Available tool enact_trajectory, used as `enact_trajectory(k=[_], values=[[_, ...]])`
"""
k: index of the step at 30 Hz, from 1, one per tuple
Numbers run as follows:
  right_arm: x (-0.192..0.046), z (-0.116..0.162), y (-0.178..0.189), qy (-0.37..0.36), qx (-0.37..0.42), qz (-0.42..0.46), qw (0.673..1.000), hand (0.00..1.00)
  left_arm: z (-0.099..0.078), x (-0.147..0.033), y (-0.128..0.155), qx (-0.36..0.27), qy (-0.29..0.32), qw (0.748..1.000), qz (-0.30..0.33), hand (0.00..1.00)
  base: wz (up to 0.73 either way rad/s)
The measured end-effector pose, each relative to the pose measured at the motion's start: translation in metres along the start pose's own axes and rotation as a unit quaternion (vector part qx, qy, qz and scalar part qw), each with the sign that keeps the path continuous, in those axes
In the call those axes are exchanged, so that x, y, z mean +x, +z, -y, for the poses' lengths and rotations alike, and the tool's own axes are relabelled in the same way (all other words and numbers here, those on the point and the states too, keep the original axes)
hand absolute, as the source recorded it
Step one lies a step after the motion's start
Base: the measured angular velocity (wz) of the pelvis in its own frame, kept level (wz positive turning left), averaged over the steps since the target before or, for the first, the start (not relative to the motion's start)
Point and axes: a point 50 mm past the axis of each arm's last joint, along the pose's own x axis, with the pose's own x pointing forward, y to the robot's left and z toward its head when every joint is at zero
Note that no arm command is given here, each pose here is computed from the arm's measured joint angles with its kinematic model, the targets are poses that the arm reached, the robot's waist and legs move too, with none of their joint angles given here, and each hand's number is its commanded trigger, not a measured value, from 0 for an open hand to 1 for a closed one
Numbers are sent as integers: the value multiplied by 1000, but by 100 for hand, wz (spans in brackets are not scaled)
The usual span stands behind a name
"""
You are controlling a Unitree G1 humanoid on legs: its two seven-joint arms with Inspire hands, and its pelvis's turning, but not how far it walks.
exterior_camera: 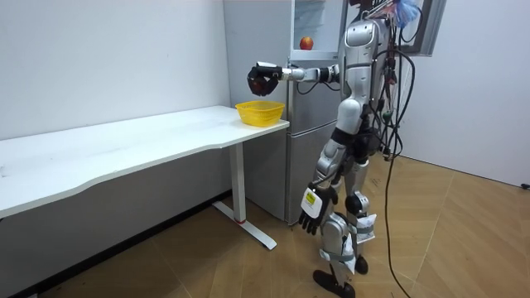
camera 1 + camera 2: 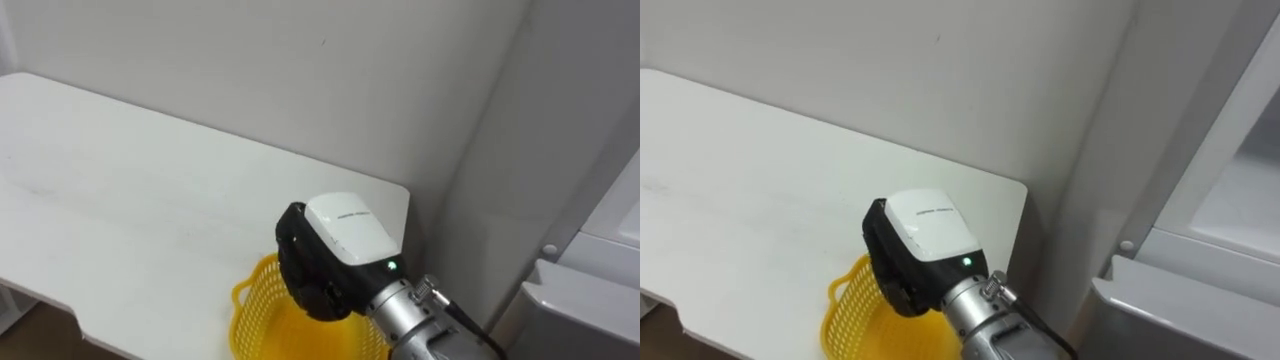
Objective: Retrieve from the upper fridge
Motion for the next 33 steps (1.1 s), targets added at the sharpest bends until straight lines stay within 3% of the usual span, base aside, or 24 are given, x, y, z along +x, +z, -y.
enact_trajectory(k=[2, 3, 4, 5, 33], values=[[0, -3, -1, 7, -1, -2, 1000, 100, 0, 0, 0, 0, -1, 1000, 0, 0, 0], [0, -3, -1, 8, -1, -2, 1000, 75, 0, 0, 0, 0, -1, 1000, 0, 0, 0], [-1, -4, 0, 11, -1, -1, 1000, 24, 0, 0, 1, 0, 0, 1000, 1, 0, 0], [-1, -4, 0, 13, -1, 0, 1000, 2, 0, 0, 1, 0, 0, 1000, 1, 0, 0], [-3, -17, 1, 38, -5, -1, 999, 0, 0, 0, -1, 0, 12, 1000, -4, 0, 0]])
